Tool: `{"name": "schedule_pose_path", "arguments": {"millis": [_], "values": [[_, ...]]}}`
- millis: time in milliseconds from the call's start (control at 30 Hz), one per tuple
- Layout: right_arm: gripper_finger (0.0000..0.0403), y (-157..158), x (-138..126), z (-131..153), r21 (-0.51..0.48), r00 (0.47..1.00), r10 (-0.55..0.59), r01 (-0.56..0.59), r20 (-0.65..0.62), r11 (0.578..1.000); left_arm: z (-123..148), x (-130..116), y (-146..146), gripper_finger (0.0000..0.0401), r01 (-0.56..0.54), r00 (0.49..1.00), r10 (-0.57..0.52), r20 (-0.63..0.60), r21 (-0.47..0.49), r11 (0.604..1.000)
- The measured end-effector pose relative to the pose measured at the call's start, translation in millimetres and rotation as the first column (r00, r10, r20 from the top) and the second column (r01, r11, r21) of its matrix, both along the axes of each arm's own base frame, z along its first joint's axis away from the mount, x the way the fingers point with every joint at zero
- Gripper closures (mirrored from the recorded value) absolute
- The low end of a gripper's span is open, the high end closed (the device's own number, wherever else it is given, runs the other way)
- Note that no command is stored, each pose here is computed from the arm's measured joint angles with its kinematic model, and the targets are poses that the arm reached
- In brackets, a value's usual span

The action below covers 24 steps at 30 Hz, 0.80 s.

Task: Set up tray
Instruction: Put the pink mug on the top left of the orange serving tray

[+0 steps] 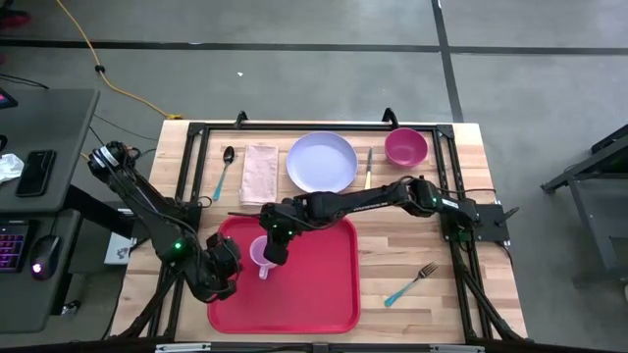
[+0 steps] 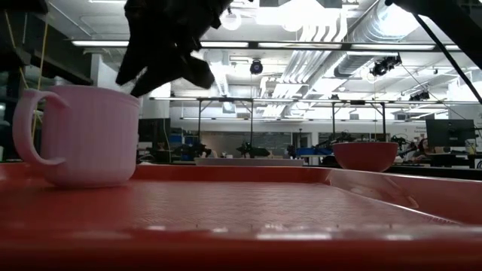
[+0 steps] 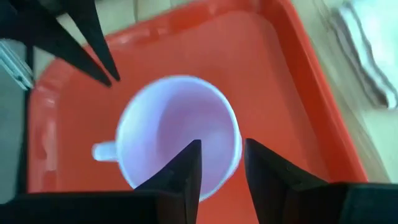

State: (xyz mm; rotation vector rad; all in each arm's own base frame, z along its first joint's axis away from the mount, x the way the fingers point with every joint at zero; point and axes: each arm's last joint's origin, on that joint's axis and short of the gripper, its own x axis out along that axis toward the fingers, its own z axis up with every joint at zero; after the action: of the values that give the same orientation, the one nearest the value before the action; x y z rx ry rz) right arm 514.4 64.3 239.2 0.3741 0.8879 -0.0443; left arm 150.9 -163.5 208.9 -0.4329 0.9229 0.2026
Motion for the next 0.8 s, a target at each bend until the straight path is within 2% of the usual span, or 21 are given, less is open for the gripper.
{"name": "schedule_pose_path", "arguments": {"millis": [167,300,433,633,800], "values": [[0.0304,-0.4,-0.9,7.6,-0.02,1.0,0.01,-0.01,0.005,1.0,26.4,0.1,3.1,0.0339,-0.024,0.996,0.023,0.088,0.01,1.0],[0.0304,-1.9,-3.8,11.2,-0.062,1.0,0.002,-0.004,-0.022,0.998,47.1,1.6,7.6,0.0339,-0.111,0.979,0.114,0.167,-0.03,0.993],[0.0304,-3.7,-7.7,12.6,-0.116,0.998,-0.007,0.0,-0.06,0.993,58.5,10.9,16.4,0.0339,-0.177,0.965,0.189,0.181,-0.077,0.981],[0.0304,-6.9,-21.3,23.7,-0.231,0.992,-0.027,-0.001,-0.12,0.973,60.7,28.0,35.6,0.0339,-0.248,0.959,0.264,0.105,-0.142,0.958],[0.0304,-6.6,-39.9,48.5,-0.377,0.988,-0.08,0.025,-0.131,0.926,60.3,37.7,49.0,0.0339,-0.294,0.949,0.309,0.063,-0.177,0.939]]}}
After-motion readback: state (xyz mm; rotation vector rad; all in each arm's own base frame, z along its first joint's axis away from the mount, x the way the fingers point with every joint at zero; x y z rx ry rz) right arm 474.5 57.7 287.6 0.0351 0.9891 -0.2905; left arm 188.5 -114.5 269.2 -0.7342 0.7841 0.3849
